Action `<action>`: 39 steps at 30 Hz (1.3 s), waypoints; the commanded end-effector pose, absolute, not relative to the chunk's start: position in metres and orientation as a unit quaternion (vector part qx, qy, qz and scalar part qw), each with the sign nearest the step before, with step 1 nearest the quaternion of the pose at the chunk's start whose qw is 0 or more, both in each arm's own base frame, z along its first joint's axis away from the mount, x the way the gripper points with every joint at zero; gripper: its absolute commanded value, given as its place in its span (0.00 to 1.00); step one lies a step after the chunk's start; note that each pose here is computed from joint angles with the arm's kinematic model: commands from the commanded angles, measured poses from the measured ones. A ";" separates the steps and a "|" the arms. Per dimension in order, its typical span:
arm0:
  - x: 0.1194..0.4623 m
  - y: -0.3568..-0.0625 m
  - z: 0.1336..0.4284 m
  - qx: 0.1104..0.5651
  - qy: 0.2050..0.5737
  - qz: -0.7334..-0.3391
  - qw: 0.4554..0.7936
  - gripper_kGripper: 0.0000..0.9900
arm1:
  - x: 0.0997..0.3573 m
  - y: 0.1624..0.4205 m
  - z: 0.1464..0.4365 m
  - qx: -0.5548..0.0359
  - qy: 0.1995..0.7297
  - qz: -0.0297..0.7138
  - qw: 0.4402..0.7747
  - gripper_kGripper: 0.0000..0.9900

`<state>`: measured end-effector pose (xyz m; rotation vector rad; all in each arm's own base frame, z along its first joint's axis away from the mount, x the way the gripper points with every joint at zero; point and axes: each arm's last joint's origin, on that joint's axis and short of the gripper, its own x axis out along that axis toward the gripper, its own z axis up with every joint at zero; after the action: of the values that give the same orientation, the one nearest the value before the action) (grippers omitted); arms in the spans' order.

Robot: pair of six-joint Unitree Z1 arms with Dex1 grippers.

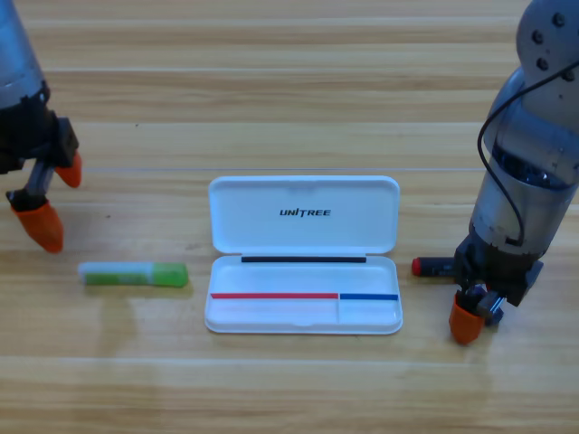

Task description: Clean up eraser and pencils

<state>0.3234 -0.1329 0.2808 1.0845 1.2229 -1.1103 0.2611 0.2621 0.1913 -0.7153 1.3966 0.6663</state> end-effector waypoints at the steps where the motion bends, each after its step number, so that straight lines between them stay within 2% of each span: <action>1: 0.321 -0.153 0.258 0.456 0.523 -0.492 0.525 0.98 | 0.276 0.257 0.164 -0.308 0.645 0.275 0.643 0.74; 7: 0.320 -0.154 0.256 0.456 0.521 -0.495 0.525 0.98 | 0.278 0.254 0.158 -0.307 0.653 0.269 0.638 0.73; 8: 0.320 -0.154 0.255 0.455 0.522 -0.495 0.525 0.98 | 0.278 0.254 0.158 -0.308 0.654 0.269 0.637 0.65; 9: 0.319 -0.154 0.256 0.456 0.521 -0.496 0.524 0.98 | 0.278 0.253 0.157 -0.307 0.656 0.267 0.636 0.49; 10: 0.319 -0.154 0.256 0.455 0.520 -0.496 0.526 0.98 | 0.279 0.253 0.156 -0.307 0.656 0.267 0.636 0.40; 17: 0.318 -0.154 0.253 0.456 0.516 -0.495 0.529 0.98 | 0.281 0.252 0.153 -0.306 0.662 0.265 0.631 0.00; 20: 0.318 -0.154 0.251 0.457 0.514 -0.496 0.530 0.98 | 0.280 0.250 0.158 -0.304 0.668 0.266 0.625 0.00; 23: 0.318 -0.155 0.247 0.456 0.513 -0.497 0.532 0.99 | 0.275 0.247 0.183 -0.307 0.656 0.282 0.629 0.00; 26: 0.317 -0.155 0.241 0.454 0.510 -0.498 0.534 1.00 | 0.264 0.244 0.223 -0.321 0.622 0.324 0.637 0.00; 31: 0.318 -0.157 0.229 0.455 0.504 -0.501 0.536 1.00 | 0.244 0.265 0.271 -0.394 0.542 0.419 0.613 0.00; 35: 0.317 -0.162 0.219 0.458 0.501 -0.504 0.534 1.00 | 0.236 0.291 0.276 -0.455 0.485 0.476 0.576 0.00; 39: 0.318 -0.165 0.204 0.458 0.505 -0.508 0.526 1.00 | 0.238 0.320 0.265 -0.485 0.458 0.503 0.549 0.00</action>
<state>0.3181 -0.1537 0.2375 1.1000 1.1394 -1.1552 0.2534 0.2805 0.2882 -1.0415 1.0816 1.0849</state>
